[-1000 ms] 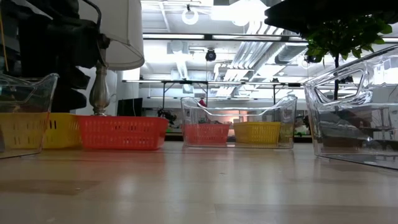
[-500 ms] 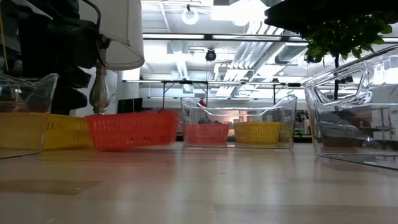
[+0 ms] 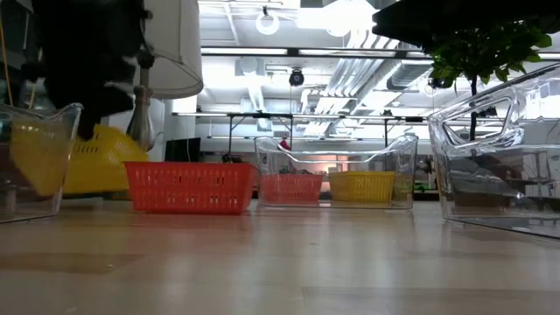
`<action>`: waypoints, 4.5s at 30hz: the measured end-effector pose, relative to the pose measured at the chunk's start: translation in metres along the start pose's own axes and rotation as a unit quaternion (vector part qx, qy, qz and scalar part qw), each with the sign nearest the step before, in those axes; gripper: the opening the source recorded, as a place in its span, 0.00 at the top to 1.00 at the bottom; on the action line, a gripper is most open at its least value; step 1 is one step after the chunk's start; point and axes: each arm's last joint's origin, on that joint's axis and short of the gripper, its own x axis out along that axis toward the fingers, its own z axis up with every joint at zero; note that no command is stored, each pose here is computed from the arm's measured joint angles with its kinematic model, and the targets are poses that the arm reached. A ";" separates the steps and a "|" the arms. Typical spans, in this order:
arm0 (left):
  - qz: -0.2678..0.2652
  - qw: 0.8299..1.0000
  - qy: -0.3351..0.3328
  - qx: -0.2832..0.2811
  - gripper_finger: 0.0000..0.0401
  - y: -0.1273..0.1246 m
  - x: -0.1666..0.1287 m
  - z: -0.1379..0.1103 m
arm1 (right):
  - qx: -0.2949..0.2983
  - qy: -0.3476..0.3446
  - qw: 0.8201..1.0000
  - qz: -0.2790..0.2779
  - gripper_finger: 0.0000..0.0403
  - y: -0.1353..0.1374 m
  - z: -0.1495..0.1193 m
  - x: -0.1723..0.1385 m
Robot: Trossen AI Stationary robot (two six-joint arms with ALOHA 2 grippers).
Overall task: Stack baskets by color
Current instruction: Stack the bottom yellow bin on the top yellow bins
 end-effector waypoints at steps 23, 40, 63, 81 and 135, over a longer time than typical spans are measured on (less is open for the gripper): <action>-0.165 0.922 -0.337 0.095 1.00 -0.025 -0.108 0.124 | 0.013 -0.033 0.999 0.011 0.59 0.000 0.007 0.000; -0.280 0.843 -0.459 -0.018 1.00 -0.113 -0.042 0.218 | 0.026 -0.027 0.999 0.012 0.59 0.000 0.005 0.000; -0.255 0.857 -0.409 -0.180 1.00 -0.185 -0.003 0.261 | 0.036 -0.027 0.999 0.009 0.59 0.000 0.006 0.000; -0.268 0.804 -0.369 -0.382 1.00 -0.203 0.033 0.263 | 0.082 -0.032 0.996 0.010 0.59 0.000 0.007 0.000; -0.211 0.870 -0.305 -0.325 1.00 -0.237 0.082 0.297 | 0.102 -0.028 0.994 0.013 0.59 0.000 0.006 0.000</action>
